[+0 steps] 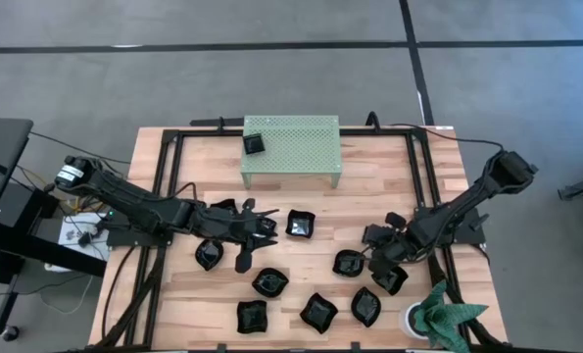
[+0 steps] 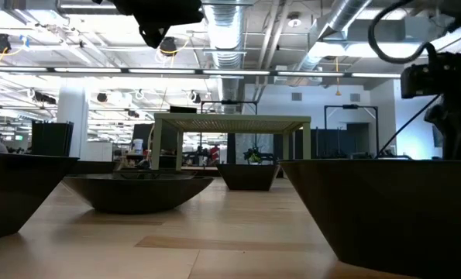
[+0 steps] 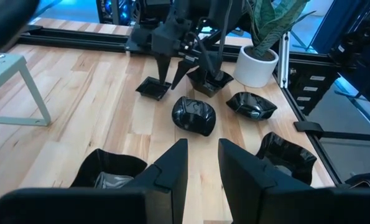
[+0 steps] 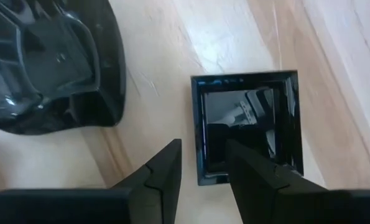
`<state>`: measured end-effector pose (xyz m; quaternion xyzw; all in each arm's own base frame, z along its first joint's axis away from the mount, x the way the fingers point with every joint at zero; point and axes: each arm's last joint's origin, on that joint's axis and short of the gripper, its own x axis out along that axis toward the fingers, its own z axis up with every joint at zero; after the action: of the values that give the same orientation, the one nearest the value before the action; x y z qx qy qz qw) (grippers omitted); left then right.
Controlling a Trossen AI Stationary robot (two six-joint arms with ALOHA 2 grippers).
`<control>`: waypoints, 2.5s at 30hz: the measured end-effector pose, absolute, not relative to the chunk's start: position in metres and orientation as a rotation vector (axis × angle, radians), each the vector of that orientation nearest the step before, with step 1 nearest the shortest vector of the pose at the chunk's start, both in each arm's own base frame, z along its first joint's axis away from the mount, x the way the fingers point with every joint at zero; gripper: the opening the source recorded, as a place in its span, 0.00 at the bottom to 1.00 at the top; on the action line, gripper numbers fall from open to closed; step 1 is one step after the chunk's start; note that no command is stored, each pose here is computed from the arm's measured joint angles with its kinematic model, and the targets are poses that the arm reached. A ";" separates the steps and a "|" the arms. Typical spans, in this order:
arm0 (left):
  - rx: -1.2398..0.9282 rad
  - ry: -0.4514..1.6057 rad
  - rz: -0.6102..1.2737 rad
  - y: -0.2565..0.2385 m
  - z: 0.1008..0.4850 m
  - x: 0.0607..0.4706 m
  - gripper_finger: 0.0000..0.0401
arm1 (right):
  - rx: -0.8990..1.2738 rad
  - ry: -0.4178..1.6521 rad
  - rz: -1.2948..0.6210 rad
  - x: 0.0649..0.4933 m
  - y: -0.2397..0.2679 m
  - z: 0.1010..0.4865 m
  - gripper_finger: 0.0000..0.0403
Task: Pick & Place Mini shaped plates
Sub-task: Stack the black square plate on top of the black square plate on the shelf
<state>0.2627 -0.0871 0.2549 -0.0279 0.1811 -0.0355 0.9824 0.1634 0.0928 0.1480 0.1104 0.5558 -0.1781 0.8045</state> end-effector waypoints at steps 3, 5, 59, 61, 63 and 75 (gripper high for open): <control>-0.057 0.362 -0.072 -0.087 0.255 0.263 0.23 | 0.251 1.181 -0.378 0.163 0.091 0.143 0.30; -0.057 0.361 -0.072 -0.087 0.255 0.263 0.23 | 0.239 1.189 -0.363 0.163 0.089 0.141 0.30; 0.043 0.060 -0.277 -0.119 0.182 0.332 0.23 | -0.149 0.576 0.203 0.229 0.135 0.234 0.00; 0.042 0.056 -0.265 -0.115 0.178 0.334 0.23 | -0.144 0.577 0.200 0.230 0.133 0.234 0.00; 0.041 0.059 -0.253 -0.112 0.176 0.338 0.23 | -0.140 0.576 0.195 0.231 0.131 0.234 0.00; 0.034 0.063 -0.233 -0.109 0.171 0.350 0.23 | -0.107 0.548 0.142 0.240 0.118 0.236 0.00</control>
<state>0.3504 -0.1086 0.1715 0.0170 0.0312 -0.1160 0.9926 0.2400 0.1185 0.2364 -0.0529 0.2702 0.0700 0.9588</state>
